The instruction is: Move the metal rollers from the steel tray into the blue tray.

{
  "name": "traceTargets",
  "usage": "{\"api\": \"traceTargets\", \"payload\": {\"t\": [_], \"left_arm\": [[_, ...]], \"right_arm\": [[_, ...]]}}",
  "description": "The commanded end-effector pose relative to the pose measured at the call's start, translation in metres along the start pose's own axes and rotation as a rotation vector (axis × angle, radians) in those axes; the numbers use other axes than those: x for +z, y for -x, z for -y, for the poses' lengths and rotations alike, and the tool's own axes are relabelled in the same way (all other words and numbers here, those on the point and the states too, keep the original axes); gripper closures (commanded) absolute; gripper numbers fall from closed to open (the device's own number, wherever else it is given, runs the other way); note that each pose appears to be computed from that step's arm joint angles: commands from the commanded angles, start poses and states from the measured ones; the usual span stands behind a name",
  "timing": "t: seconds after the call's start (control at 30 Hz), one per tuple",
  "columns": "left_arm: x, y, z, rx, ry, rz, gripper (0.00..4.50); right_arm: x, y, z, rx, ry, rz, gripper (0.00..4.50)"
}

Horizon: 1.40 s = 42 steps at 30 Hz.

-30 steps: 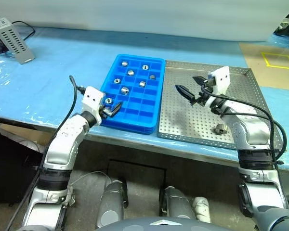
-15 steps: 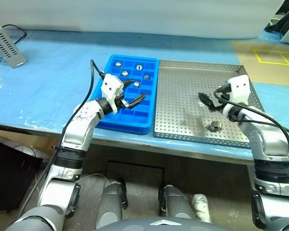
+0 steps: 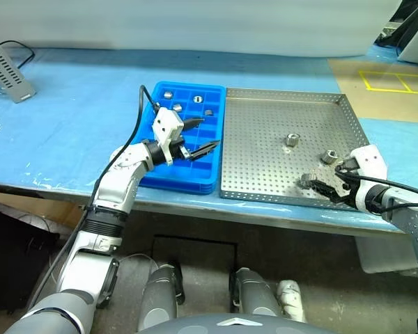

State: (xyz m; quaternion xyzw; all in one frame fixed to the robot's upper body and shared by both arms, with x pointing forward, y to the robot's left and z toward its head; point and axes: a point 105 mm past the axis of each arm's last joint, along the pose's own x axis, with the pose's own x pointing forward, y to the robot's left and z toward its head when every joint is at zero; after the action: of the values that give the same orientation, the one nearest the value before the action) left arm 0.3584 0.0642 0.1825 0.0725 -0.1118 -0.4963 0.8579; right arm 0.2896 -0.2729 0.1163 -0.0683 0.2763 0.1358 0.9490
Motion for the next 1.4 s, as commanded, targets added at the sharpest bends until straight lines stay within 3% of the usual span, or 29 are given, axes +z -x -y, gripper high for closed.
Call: {"api": "traceTargets", "payload": {"t": [0.03,0.23,0.33,0.57,0.7,1.0,1.13,1.2,1.4], "left_arm": [[0.012,-0.003,0.001,-0.014,-0.048,0.031,0.47],[0.009,0.0,0.0,-0.004,-0.054,0.019,0.47],[0.008,0.003,-0.002,0.017,-0.063,0.015,0.43],[0.007,0.019,-0.008,0.088,-0.089,-0.01,0.43],[0.008,0.028,-0.01,0.132,-0.098,-0.016,0.43],[0.014,0.048,-0.03,0.251,-0.106,-0.011,0.43],[0.015,0.068,-0.05,0.4,-0.047,0.028,0.43],[0.004,0.083,-0.063,0.516,-0.074,-0.024,0.43],[0.004,0.1,-0.071,0.635,-0.105,-0.043,0.43]], "right_arm": [[0.002,-0.005,-0.012,0.046,-0.004,-0.009,0.0],[0.012,-0.03,-0.019,0.07,-0.012,0.021,0.0],[0.014,-0.04,-0.021,0.078,0.026,0.011,0.57],[0.027,-0.051,-0.03,0.137,0.081,0.025,2.89],[0.037,-0.057,-0.039,0.175,0.137,0.04,2.87],[0.119,-0.048,-0.113,0.47,0.144,0.369,2.87],[0.145,-0.063,-0.135,0.47,0.137,0.453,2.87],[0.156,-0.073,-0.148,0.458,0.175,0.495,2.87],[0.171,-0.097,-0.169,0.465,0.173,0.518,2.87]]}}
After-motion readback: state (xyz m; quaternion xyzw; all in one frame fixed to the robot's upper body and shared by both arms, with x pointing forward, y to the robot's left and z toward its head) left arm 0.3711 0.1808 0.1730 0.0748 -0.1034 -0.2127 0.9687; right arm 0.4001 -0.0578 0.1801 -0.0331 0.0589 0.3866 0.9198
